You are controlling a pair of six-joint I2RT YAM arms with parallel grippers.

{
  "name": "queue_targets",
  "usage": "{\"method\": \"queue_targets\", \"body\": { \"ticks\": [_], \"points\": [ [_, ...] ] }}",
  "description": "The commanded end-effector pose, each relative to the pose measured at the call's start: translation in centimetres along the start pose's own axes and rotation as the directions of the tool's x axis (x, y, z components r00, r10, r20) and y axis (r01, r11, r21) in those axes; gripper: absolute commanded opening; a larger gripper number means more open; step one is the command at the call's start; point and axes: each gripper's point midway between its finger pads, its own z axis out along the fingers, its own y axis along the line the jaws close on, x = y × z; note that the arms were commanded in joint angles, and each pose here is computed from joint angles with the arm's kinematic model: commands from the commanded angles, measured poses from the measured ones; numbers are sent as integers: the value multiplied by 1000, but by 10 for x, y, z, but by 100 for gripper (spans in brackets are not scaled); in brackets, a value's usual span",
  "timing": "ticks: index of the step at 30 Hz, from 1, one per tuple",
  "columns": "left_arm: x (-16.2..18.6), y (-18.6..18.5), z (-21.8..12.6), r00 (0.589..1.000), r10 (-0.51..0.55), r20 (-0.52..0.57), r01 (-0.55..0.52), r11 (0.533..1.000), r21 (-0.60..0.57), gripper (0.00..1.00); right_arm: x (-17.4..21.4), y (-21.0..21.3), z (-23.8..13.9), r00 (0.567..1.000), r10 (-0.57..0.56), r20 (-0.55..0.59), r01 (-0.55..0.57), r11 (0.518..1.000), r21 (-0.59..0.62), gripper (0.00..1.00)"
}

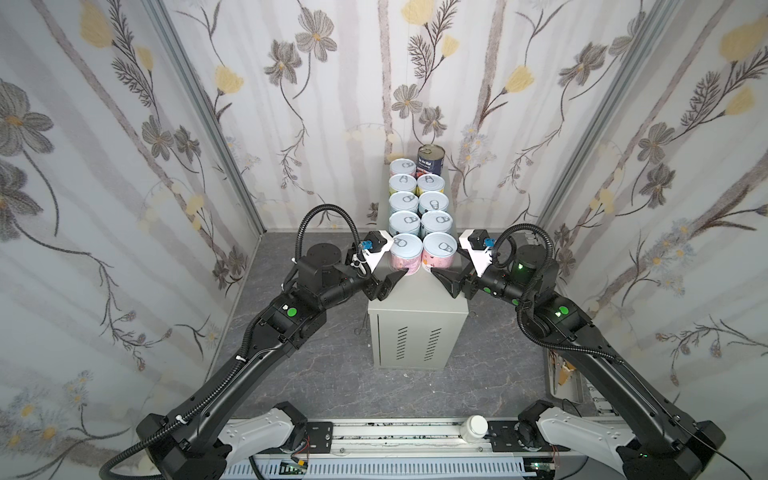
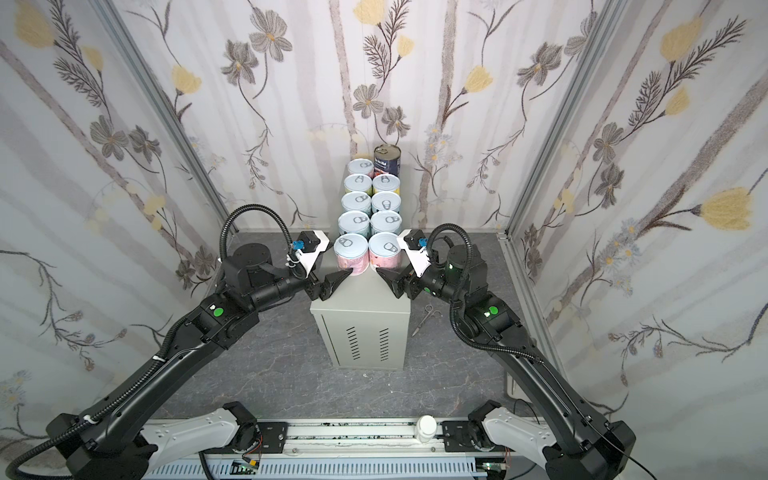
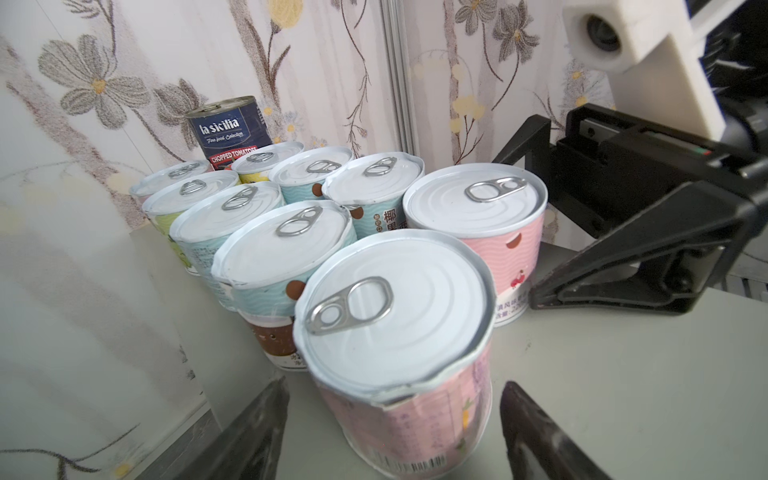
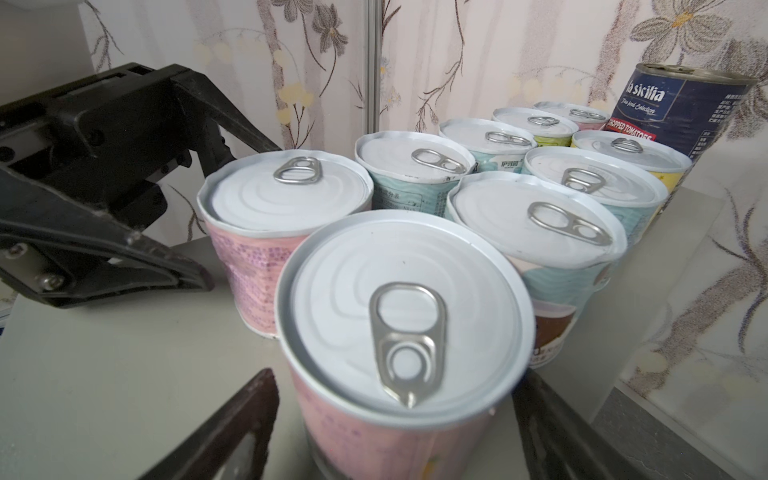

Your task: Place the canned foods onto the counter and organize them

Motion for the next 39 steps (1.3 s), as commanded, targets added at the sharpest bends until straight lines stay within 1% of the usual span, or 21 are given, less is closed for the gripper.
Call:
{"method": "queue_targets", "body": {
  "ticks": [1,9,16,20,24,27,29,31,33,35,37,39],
  "points": [
    [-11,5,-5,999,10,44,-9,1000,-30,85,0,3,-2,1000,-16,-5,16,1000,-9,99],
    [-27,11,-18,995,28,92,-21,997,-75,95,-18,9,-14,999,-21,31,22,999,-31,100],
    [-42,17,-28,988,54,143,-39,994,-106,99,-33,9,-30,998,-33,55,33,999,0,100],
    [-47,21,-36,982,56,181,-32,990,-136,100,-48,6,-46,995,-48,93,44,998,46,100],
    [-57,22,-48,971,56,232,-19,987,-159,100,-61,-4,-61,991,-67,114,52,990,128,100],
    [-63,29,-57,966,64,250,-12,979,-205,100,-66,-15,-70,990,-74,122,48,977,206,100],
    [-65,37,-63,964,71,257,-3,967,-256,100,-68,-24,-75,990,-71,123,37,966,257,100],
    [-67,47,-71,959,79,274,13,948,-319,100,-68,-34,-80,991,-67,119,27,949,313,100],
    [-68,57,-78,955,84,285,32,925,-378,100,-68,-48,-85,992,-54,116,6,923,385,100],
    [-66,69,-82,956,84,280,47,901,-431,100,-65,-67,-92,993,-39,108,-17,881,473,100],
    [-58,85,-86,960,72,269,73,867,-494,100,-55,-93,-103,995,-6,101,-54,815,577,100],
    [-45,105,-92,962,42,270,117,828,-548,100,-41,-113,-111,995,27,101,-85,765,639,100]
  ]
}}
